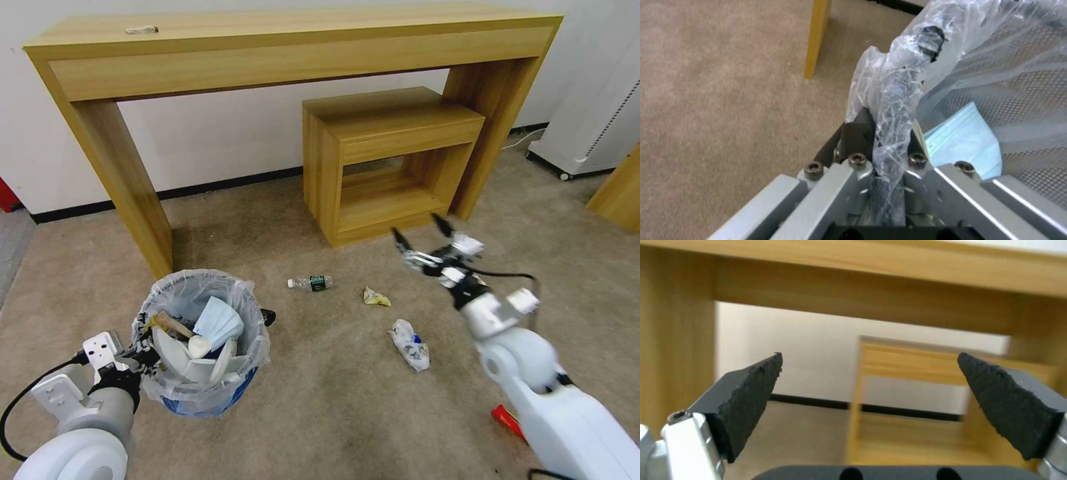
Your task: Pick up the trash bin and place the garbage on the floor into it.
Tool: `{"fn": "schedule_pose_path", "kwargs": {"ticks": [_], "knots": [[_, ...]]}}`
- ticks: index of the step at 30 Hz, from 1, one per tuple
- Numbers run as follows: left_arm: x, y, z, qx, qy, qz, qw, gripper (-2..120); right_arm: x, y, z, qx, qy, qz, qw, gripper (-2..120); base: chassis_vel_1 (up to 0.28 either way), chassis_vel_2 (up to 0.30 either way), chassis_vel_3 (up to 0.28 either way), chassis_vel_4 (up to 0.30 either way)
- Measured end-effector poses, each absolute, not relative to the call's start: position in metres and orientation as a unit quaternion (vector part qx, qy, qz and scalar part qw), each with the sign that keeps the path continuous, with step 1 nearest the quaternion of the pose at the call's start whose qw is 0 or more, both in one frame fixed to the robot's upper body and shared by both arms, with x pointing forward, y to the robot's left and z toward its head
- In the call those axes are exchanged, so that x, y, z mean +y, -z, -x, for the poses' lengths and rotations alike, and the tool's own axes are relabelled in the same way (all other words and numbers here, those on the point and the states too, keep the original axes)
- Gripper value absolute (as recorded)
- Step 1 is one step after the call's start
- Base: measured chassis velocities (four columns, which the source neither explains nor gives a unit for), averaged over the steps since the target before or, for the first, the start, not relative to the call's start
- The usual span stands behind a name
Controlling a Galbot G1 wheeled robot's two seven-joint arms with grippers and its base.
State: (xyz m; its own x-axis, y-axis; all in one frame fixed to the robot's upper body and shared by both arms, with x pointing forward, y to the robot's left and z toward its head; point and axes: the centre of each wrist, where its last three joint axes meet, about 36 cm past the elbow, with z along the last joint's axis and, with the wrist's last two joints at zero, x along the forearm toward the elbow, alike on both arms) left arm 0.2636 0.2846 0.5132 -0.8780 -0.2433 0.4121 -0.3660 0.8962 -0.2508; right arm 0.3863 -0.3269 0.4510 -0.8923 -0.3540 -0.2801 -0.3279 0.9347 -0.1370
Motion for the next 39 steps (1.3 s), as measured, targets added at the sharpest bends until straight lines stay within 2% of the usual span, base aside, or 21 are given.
{"fn": "schedule_pose_path", "kwargs": {"ticks": [6, 14, 33, 39], "knots": [[0.287, -0.513, -0.268, -0.964, -0.139, -0.167, 0.154, 1, -0.351, -0.458, -0.336, 0.982, 0.049, 0.057, 0.172, 100, 0.0, 0.0, 0.0, 0.0], [0.293, -0.512, -0.267, -0.966, -0.122, -0.178, 0.141, 1, -0.355, -0.452, -0.316, 0.984, 0.032, -0.025, 0.175, 100, 0.0, 0.0, 0.0, 0.0], [0.295, -0.51, -0.261, -0.965, -0.121, -0.183, 0.146, 1, -0.341, -0.439, -0.318, 0.982, 0.004, -0.021, 0.19, 100, 0.0, 0.0, 0.0, 0.0], [0.295, -0.511, -0.262, -0.965, -0.122, -0.183, 0.144, 1, -0.34, -0.439, -0.318, 0.981, 0.003, -0.02, 0.191, 100, -0.104, 0.09, 0.098, -0.077]]}}
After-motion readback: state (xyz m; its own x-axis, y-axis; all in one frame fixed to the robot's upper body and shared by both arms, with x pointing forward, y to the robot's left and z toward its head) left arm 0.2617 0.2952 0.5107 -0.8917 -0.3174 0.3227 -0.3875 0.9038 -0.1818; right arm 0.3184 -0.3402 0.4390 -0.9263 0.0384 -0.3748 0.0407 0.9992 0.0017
